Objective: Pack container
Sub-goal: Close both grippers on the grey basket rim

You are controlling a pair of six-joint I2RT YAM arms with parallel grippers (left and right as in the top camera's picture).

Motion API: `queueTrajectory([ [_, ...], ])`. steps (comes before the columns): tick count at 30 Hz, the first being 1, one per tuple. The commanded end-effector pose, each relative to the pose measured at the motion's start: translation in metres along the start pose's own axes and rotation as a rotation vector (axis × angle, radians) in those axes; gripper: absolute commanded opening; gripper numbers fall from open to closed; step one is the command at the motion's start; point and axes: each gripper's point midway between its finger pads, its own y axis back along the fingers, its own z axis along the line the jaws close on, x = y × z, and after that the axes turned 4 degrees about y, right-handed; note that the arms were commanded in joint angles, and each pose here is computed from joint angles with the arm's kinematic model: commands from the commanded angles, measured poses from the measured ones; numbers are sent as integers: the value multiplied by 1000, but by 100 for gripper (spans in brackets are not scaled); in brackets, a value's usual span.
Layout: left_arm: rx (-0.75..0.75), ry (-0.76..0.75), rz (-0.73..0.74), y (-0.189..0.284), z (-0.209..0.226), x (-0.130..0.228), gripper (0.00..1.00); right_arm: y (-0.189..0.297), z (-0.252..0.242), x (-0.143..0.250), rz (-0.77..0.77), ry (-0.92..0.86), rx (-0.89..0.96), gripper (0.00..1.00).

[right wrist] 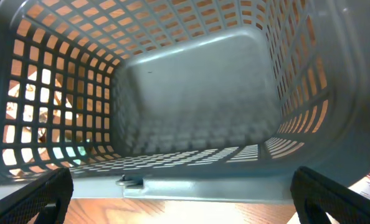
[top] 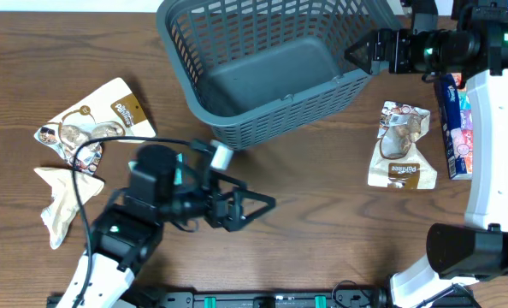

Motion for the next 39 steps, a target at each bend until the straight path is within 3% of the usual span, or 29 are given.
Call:
queueTrajectory([
  [1, -90, -30, -70, -1, 0, -15, 99, 10, 7, -6, -27, 62, 0, 99],
  [8, -155, -38, -84, 5, -2, -21, 99, 10, 15, -15, -63, 104, -36, 99],
  [14, -131, -42, -43, -3, -11, -11, 99, 14, 41, -60, -245, 203, -134, 99],
  [19, -101, -49, 4, -13, -20, 0, 99, 5, 53, -69, -270, 232, -156, 86],
  [22, -73, -72, 5, -17, -29, 0, 99, -5, 51, -68, -250, 226, -163, 93],
  [26, -62, -90, -16, -18, -32, -5, 98, -22, 46, -66, -222, 201, -174, 87],
  [31, -99, -83, -30, -20, -24, -8, 100, -46, 41, -59, -171, 180, -186, 66],
  [36, -121, -56, -2, -28, -13, -6, 71, -62, 35, -55, -137, 146, -191, 35],
  [37, -126, -51, 2, -29, -11, -6, 60, -63, 34, -54, -134, 139, -192, 29],
  [39, -159, -22, -9, -31, -3, -8, 28, -65, 32, -54, -131, 135, -188, 18],
])
